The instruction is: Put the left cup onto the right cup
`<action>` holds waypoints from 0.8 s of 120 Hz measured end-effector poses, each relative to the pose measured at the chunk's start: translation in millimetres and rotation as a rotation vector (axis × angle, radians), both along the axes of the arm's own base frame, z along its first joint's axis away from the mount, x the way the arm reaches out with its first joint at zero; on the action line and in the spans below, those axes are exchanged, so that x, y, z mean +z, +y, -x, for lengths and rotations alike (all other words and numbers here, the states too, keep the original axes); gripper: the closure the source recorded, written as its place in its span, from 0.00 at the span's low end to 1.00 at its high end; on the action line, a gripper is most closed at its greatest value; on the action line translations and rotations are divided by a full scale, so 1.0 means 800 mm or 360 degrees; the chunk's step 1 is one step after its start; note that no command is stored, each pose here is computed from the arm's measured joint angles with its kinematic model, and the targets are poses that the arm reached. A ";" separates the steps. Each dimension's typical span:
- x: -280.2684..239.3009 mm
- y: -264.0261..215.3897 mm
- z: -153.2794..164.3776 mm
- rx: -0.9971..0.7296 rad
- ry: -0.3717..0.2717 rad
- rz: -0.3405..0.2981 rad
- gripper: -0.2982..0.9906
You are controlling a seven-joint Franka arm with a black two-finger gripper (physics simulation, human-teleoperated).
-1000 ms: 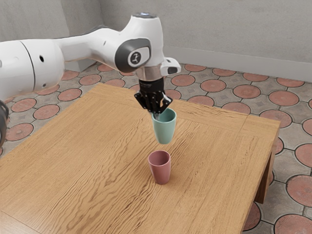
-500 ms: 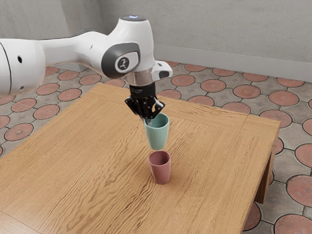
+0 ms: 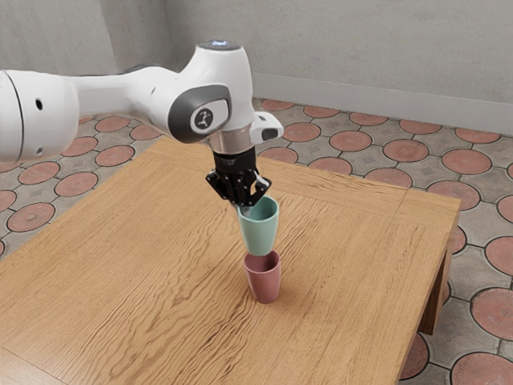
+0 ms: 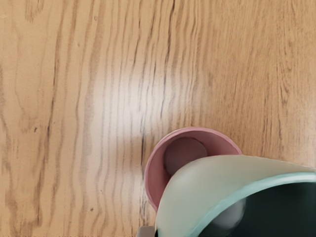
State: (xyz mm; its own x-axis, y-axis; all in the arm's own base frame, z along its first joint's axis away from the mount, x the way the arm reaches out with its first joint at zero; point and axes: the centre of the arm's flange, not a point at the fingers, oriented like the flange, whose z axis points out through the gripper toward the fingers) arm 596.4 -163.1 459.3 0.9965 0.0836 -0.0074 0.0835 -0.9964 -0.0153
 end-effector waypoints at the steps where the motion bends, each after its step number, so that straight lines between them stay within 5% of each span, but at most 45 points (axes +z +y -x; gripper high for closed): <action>1: -0.001 0.000 0.000 0.0001 0.0001 0.0000 0.84; 96: -0.048 0.004 -0.013 0.0051 0.0022 0.0016 0.84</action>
State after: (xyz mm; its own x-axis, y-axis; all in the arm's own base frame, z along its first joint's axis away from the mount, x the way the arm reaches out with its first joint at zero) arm 606.4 -159.6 420.5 0.9931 0.1153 -0.0221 0.1152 -0.9933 -0.0068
